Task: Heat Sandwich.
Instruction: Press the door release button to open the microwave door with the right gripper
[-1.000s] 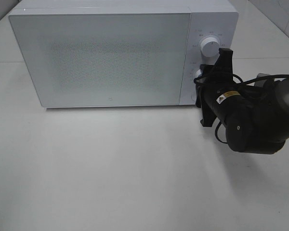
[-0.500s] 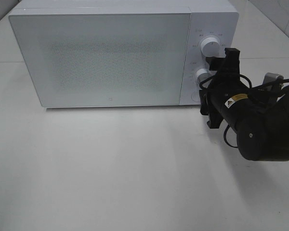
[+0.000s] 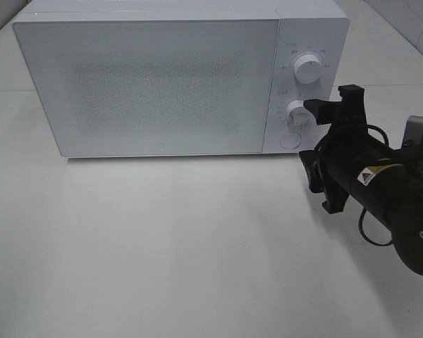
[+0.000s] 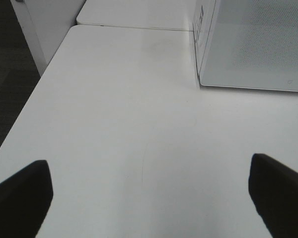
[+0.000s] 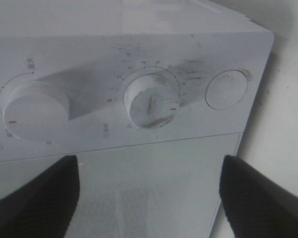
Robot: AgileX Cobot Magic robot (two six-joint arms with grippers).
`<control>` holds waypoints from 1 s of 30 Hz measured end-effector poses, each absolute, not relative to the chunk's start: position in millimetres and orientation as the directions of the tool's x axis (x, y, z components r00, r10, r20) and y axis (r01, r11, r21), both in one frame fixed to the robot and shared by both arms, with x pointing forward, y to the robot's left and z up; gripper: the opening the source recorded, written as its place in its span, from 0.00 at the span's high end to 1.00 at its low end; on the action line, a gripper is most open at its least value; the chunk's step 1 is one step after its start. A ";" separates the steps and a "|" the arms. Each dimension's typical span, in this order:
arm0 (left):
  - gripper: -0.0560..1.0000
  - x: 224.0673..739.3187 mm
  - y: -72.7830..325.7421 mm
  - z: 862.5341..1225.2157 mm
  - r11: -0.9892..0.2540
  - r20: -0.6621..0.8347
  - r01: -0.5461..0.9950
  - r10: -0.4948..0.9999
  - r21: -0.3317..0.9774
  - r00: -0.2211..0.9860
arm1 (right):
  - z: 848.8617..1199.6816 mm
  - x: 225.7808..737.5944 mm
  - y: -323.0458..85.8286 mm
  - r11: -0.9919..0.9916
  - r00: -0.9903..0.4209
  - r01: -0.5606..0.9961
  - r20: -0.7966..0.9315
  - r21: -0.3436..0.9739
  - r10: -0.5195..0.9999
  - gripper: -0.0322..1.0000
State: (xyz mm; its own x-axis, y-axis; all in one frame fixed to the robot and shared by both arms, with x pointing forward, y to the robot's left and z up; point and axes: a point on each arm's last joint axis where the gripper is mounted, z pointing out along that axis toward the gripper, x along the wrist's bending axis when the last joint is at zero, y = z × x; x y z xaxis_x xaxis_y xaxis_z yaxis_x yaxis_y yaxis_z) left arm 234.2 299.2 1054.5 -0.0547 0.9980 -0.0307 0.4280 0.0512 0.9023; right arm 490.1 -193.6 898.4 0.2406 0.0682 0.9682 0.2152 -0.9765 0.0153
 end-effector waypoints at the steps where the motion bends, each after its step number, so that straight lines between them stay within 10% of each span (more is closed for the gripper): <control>1: 0.01 234.2 299.2 1054.5 0.051 -0.031 0.428 0.998 0.902 -0.055 | 898.9 486.7 -194.8 -0.974 0.242 0.224 0.967 0.021 0.077 0.23; 15: 0.01 234.2 299.2 1054.5 0.051 -0.031 0.428 0.998 0.902 -0.055 | 927.4 451.6 -196.0 -0.826 0.239 0.482 0.864 0.291 0.444 0.23; 30: 0.01 234.2 299.2 1054.5 0.051 -0.031 0.428 0.998 0.902 -0.055 | 963.3 410.3 -207.3 -0.183 -0.047 0.808 0.370 0.560 0.928 0.23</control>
State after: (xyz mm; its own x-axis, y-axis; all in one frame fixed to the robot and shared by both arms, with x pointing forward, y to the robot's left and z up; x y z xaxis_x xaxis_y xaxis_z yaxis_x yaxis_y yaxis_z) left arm 234.2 299.2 1054.5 -0.0547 0.9980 -0.0307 0.4280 0.0512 0.9023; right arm 410.3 -207.3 963.3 -0.0469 0.9278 0.3702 0.8079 -0.1827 0.5603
